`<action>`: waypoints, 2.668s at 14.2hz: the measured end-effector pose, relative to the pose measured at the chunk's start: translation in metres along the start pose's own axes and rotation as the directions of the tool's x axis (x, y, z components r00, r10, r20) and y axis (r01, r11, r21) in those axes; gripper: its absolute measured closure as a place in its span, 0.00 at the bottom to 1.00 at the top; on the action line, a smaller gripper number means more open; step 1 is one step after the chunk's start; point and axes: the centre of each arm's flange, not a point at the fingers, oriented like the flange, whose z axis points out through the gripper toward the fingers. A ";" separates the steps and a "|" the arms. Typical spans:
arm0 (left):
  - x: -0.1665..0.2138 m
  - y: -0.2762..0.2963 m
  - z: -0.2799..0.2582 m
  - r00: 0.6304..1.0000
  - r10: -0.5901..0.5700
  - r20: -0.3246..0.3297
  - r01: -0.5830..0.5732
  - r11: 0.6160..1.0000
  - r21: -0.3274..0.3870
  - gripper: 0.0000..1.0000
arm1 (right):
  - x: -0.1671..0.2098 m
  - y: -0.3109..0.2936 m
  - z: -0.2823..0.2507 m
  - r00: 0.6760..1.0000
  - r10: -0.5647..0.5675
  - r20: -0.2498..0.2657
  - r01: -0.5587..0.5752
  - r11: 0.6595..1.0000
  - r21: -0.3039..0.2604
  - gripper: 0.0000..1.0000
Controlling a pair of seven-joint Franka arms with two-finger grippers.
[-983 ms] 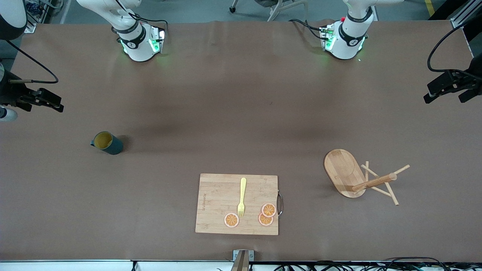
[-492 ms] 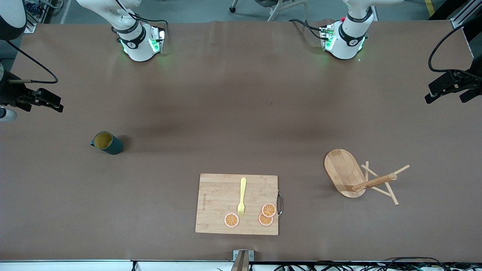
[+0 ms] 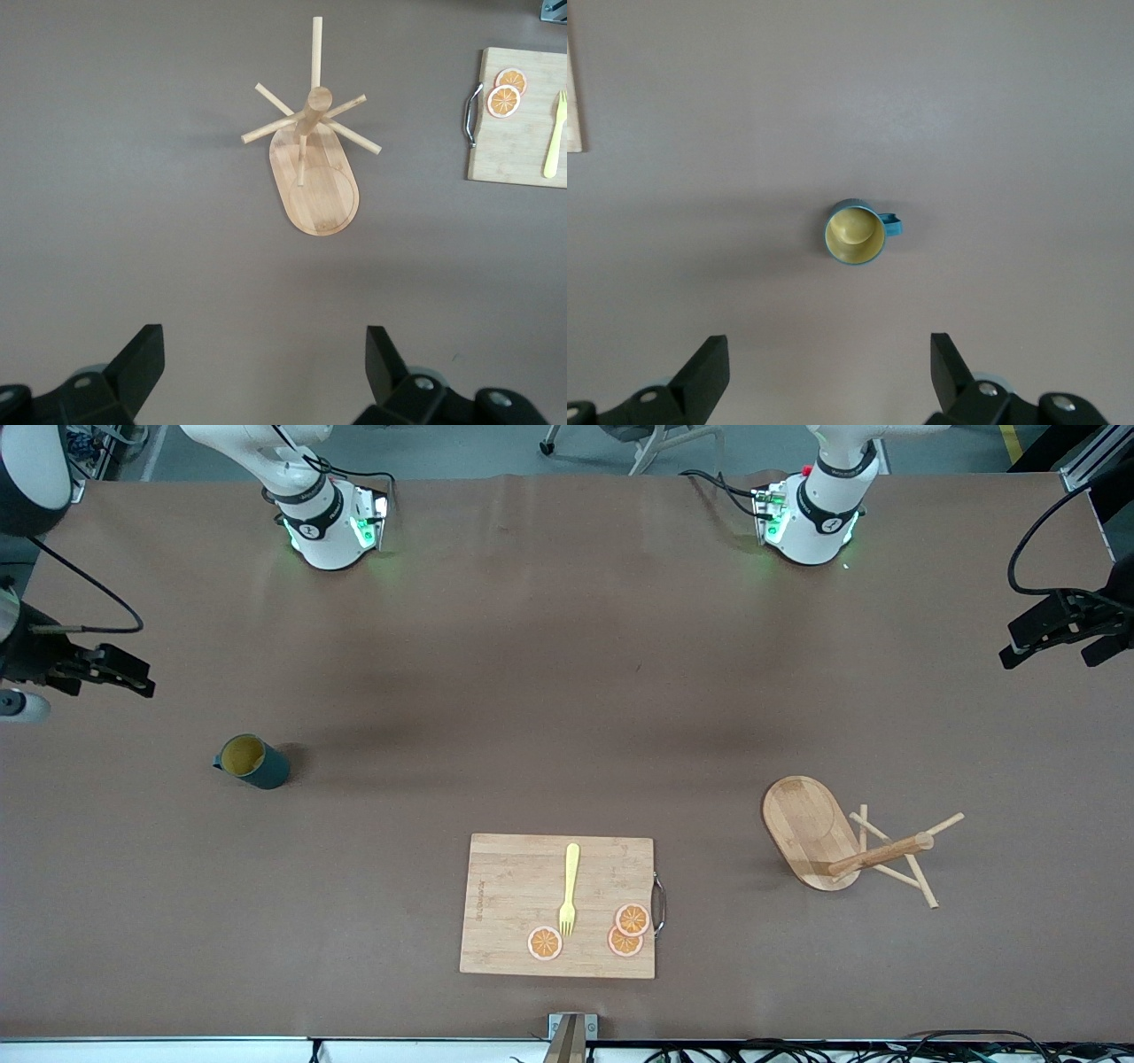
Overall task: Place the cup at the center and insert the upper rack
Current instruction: 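Reach the right gripper to the teal mug and grasp its rim, then lift the teal mug with the right gripper toward the table center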
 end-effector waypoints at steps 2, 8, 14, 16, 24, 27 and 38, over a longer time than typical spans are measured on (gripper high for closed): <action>0.000 0.000 0.000 1.000 0.000 0.000 0.000 1.000 0.000 0.00 | 0.017 -0.001 0.035 0.999 -0.002 0.047 0.002 1.000 -0.003 0.00; 0.000 0.001 -0.001 1.000 0.001 -0.001 -0.001 1.000 0.000 0.00 | 0.061 -0.008 0.146 0.990 -0.011 0.141 0.013 1.000 -0.010 0.00; 0.000 0.001 -0.001 1.000 0.002 -0.002 -0.002 1.000 0.000 0.00 | 0.070 -0.028 0.247 0.975 -0.043 0.217 0.047 0.999 -0.012 0.00; 0.000 0.001 -0.001 1.000 0.002 -0.002 -0.002 1.000 0.000 0.00 | 0.061 -0.031 0.268 0.974 -0.049 0.222 0.052 0.999 -0.011 0.00; 0.000 0.001 -0.001 1.000 0.002 -0.002 -0.002 1.000 0.000 0.00 | 0.038 -0.029 0.303 0.957 -0.045 0.287 0.049 0.999 -0.009 0.21; 0.000 0.001 -0.001 1.000 0.001 -0.002 -0.001 1.000 0.000 0.00 | 0.037 -0.028 0.304 0.956 -0.036 0.290 0.042 0.999 -0.011 0.55; 0.000 0.001 -0.001 1.000 0.001 -0.002 -0.001 1.000 0.000 0.00 | 0.050 -0.105 0.276 0.968 -0.093 0.232 0.102 0.994 -0.029 0.96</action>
